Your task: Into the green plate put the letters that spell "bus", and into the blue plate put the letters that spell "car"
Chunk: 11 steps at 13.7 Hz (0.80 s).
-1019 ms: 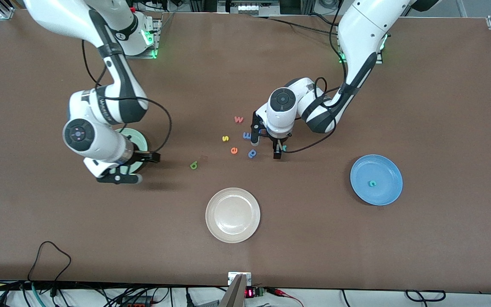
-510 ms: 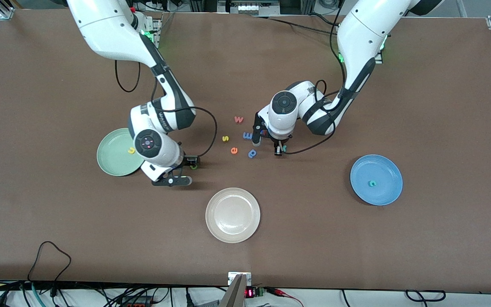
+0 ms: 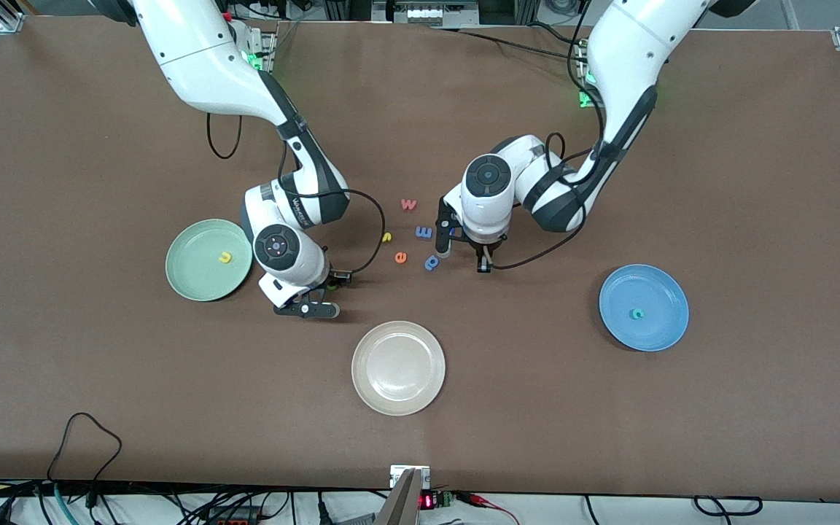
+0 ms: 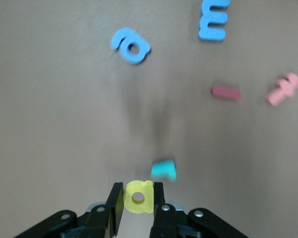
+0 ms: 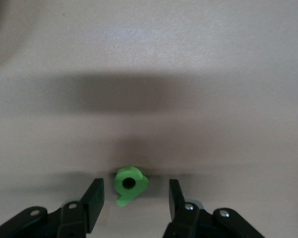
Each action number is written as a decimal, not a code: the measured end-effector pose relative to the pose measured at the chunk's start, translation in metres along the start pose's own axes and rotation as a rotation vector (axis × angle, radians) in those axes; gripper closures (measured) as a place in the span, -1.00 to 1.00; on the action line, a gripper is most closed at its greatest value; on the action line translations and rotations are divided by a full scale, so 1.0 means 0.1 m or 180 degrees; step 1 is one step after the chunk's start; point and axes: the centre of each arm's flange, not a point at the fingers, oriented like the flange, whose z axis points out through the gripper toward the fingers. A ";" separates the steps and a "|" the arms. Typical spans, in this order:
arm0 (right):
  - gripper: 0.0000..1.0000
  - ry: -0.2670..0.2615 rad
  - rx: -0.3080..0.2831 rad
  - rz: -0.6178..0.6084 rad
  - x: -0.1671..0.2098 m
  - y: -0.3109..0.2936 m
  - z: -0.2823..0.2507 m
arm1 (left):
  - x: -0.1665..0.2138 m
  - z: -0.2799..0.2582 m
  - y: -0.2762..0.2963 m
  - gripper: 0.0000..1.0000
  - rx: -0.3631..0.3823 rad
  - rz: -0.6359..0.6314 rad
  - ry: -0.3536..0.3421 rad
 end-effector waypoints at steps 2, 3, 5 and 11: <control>-0.15 0.0001 -0.0006 -0.0007 -0.01 -0.03 0.05 | -0.25 -0.42 -0.15 0.44 -0.0092 -0.0276 -0.0178; -0.15 0.0006 -0.0004 -0.0006 -0.01 -0.03 0.04 | -0.48 -0.53 -0.29 0.44 -0.0133 -0.0497 -0.0213; -0.06 0.0010 -0.0002 -0.0003 0.00 -0.03 0.04 | -1.09 -0.59 -0.60 0.44 -0.0230 -0.1073 -0.0282; 0.39 0.0022 0.0001 -0.0002 0.01 -0.03 0.01 | -2.69 -0.13 -1.08 0.44 -0.0513 -0.2156 -0.0386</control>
